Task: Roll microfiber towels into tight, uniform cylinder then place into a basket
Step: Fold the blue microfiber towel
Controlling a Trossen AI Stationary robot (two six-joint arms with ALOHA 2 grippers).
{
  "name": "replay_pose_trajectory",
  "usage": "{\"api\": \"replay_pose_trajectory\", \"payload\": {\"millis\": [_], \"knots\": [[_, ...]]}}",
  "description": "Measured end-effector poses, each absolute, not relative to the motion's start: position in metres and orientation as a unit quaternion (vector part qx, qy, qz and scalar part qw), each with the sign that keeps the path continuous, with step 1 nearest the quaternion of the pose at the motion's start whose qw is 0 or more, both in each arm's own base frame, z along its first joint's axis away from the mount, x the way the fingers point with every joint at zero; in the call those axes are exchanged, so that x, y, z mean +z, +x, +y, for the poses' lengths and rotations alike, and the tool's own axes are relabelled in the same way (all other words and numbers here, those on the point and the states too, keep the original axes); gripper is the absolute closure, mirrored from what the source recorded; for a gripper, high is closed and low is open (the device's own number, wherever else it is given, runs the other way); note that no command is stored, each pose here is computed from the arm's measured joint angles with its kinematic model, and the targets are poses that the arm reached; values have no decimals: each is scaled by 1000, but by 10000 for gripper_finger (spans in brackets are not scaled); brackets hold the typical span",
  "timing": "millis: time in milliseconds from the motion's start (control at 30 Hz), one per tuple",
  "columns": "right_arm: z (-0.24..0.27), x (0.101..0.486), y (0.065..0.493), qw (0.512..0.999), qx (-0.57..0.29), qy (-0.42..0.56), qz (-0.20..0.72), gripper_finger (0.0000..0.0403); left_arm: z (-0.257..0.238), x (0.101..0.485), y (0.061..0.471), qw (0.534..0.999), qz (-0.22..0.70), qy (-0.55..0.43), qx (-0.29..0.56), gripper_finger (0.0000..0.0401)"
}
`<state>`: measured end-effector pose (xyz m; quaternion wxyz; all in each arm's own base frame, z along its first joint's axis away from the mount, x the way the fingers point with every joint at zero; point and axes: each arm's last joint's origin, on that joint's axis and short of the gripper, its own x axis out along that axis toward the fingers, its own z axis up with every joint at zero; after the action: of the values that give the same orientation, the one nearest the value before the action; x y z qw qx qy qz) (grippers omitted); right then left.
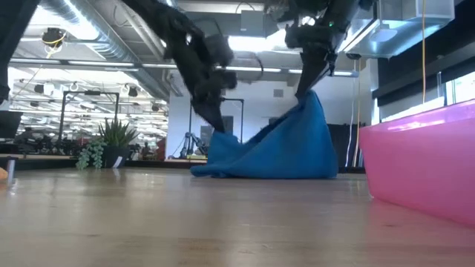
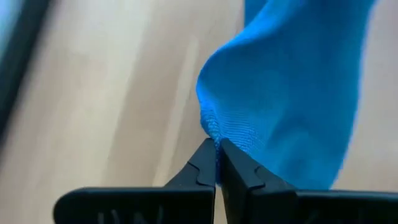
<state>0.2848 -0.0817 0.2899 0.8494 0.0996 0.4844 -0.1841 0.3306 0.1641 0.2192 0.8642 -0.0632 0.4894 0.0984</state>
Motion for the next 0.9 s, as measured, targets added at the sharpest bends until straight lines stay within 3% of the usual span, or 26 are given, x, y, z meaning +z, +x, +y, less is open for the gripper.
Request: {"api": "replay_pose_trajectory", "payload": {"millis": [467,900], "knots": [[-96,335,275,909,-236,86,332,399,128,343,251,896,371,-41,240,401],[-121,387,270,929,-271,25,249,399,132,364,225,879,347,6,328,401]]}}
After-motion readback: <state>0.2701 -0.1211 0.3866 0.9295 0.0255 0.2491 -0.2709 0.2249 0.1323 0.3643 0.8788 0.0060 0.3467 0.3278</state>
